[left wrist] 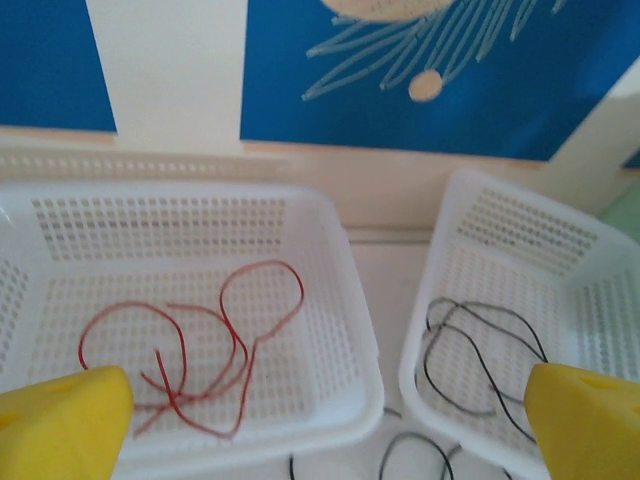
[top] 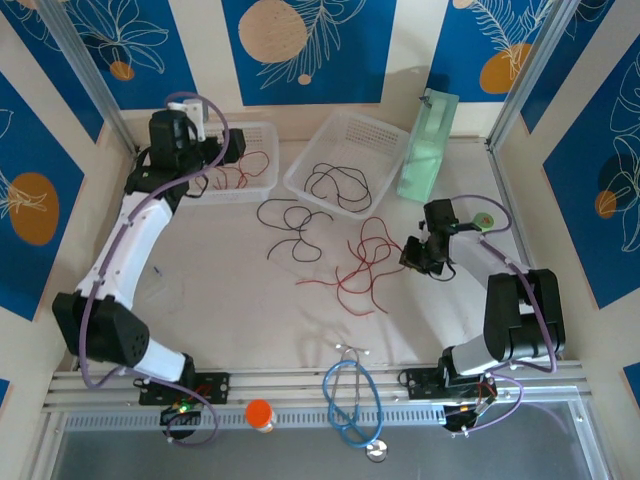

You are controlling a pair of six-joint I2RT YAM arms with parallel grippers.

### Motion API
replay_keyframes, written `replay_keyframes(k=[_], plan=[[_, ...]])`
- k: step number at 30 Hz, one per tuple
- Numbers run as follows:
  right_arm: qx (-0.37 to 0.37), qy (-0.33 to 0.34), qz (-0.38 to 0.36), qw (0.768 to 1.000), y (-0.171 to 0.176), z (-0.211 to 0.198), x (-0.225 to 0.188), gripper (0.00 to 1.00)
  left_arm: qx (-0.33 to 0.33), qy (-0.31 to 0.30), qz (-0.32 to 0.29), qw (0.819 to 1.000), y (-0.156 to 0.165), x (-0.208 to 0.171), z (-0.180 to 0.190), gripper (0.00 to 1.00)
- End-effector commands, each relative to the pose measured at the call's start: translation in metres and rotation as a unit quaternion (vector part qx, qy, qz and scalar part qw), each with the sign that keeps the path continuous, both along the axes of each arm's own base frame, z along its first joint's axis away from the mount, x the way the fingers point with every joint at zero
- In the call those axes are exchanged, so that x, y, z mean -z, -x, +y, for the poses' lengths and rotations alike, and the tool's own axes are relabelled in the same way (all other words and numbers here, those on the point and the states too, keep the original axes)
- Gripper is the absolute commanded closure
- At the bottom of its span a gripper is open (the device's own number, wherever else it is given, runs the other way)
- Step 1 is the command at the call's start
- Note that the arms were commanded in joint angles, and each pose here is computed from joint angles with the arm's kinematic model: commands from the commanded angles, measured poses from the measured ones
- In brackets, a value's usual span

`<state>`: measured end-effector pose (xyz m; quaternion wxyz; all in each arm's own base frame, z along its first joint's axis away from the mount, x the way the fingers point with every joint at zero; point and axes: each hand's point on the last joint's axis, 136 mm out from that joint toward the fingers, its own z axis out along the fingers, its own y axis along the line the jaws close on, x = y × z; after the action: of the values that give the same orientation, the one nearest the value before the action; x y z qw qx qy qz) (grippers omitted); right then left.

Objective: Untangle the cables

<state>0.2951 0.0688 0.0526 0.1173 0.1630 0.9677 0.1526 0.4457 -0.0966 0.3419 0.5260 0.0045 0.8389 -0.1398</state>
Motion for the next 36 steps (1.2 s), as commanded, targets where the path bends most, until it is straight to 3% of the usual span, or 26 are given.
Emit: replay_keyframes(k=[1,8,9,11,13,18,20,25,31,36], plan=[[-0.015,-0.01,-0.027,0.999,-0.009,0.007,-0.018,0.97,0.035,0.017,0.031,0.999,0.039,0.005,-0.013,0.0],[-0.046,-0.005,-0.065,0.997,0.003,0.009,-0.046,1.0,0.101,0.033,0.064,0.992,0.098,0.022,-0.038,0.0],[-0.051,-0.004,-0.068,0.996,0.004,0.01,-0.049,0.93,0.108,0.034,0.068,0.991,0.104,0.024,-0.042,0.0],[-0.054,-0.016,-0.072,0.996,0.007,0.013,-0.054,0.7,0.127,0.042,0.076,0.988,0.115,0.03,-0.053,0.0],[-0.033,-0.052,-0.064,0.996,0.009,0.021,-0.059,0.53,0.141,0.045,0.078,0.986,0.124,0.034,-0.064,0.0],[0.078,-0.205,-0.082,0.972,-0.001,0.055,-0.082,0.35,0.163,0.021,0.076,0.983,0.135,0.04,-0.084,0.0],[0.129,-0.234,-0.114,0.957,-0.009,0.061,-0.092,0.17,0.172,0.015,0.077,0.982,0.137,0.041,-0.09,0.0],[0.227,-0.254,-0.124,0.932,-0.023,0.064,-0.094,0.14,0.188,0.01,0.08,0.979,0.141,0.044,-0.098,0.0],[0.301,-0.231,-0.1,0.92,-0.039,0.057,-0.069,0.26,0.203,0.007,0.082,0.976,0.147,0.044,-0.101,0.01],[0.327,-0.196,-0.094,0.919,-0.038,0.054,-0.053,0.29,0.208,0.006,0.081,0.975,0.152,0.041,-0.1,0.0]])
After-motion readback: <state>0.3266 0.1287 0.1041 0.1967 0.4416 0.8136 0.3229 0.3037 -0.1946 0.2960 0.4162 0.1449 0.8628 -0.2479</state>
